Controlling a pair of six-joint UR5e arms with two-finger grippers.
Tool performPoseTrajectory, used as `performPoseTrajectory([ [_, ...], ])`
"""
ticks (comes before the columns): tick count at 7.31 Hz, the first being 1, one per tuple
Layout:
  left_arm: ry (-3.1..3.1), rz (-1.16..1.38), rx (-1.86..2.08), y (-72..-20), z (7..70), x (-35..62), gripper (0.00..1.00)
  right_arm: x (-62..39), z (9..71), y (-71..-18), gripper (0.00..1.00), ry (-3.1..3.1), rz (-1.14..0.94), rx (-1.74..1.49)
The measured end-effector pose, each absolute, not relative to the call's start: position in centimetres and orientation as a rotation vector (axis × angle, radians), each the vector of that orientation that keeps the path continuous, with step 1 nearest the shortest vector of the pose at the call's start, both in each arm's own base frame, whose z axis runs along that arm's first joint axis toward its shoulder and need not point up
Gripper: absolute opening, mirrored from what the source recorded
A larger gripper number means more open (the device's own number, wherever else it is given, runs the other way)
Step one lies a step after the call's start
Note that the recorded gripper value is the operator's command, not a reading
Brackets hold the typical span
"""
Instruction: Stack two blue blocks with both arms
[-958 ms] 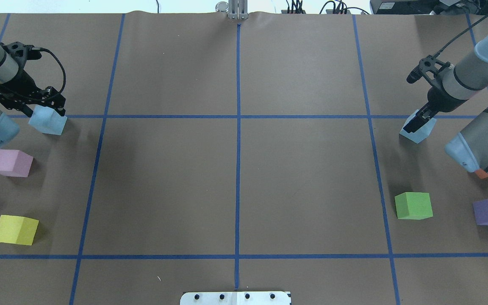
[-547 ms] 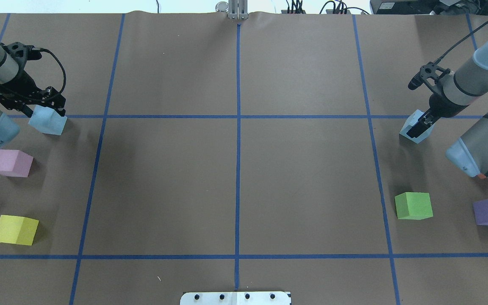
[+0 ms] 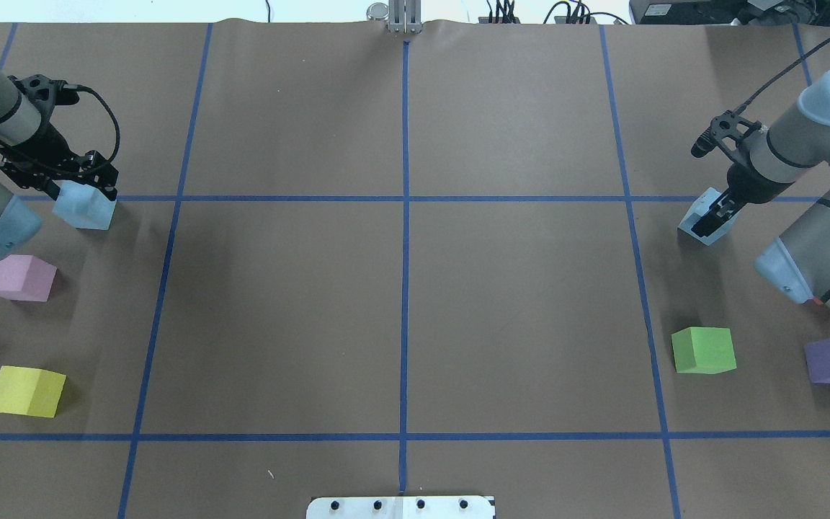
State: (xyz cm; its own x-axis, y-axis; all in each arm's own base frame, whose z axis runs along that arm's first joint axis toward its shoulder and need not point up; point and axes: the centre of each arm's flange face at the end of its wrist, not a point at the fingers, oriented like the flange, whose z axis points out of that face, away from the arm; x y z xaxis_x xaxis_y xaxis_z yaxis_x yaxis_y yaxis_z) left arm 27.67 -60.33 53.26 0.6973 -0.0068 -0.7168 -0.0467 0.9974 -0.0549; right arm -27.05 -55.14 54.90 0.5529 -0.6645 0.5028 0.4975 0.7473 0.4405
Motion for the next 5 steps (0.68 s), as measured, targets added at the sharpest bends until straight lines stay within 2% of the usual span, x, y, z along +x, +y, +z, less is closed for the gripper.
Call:
performPoseTrajectory([
  [1, 0.797, 0.023, -0.070, -60.30, 53.29, 27.78, 0.47, -27.24, 54.82, -55.15, 0.44, -0.697, -0.698, 0.262],
  [2, 0.796, 0.023, -0.070, -60.30, 53.34, 27.77, 0.43, -27.44, 54.73, -55.15, 0.40, -0.693, -0.700, 0.264],
  [5, 0.797, 0.021, -0.067, -60.24, 53.20, 27.59, 0.43, -27.69, 54.21, -55.19, 0.43, -0.695, -0.702, 0.268],
])
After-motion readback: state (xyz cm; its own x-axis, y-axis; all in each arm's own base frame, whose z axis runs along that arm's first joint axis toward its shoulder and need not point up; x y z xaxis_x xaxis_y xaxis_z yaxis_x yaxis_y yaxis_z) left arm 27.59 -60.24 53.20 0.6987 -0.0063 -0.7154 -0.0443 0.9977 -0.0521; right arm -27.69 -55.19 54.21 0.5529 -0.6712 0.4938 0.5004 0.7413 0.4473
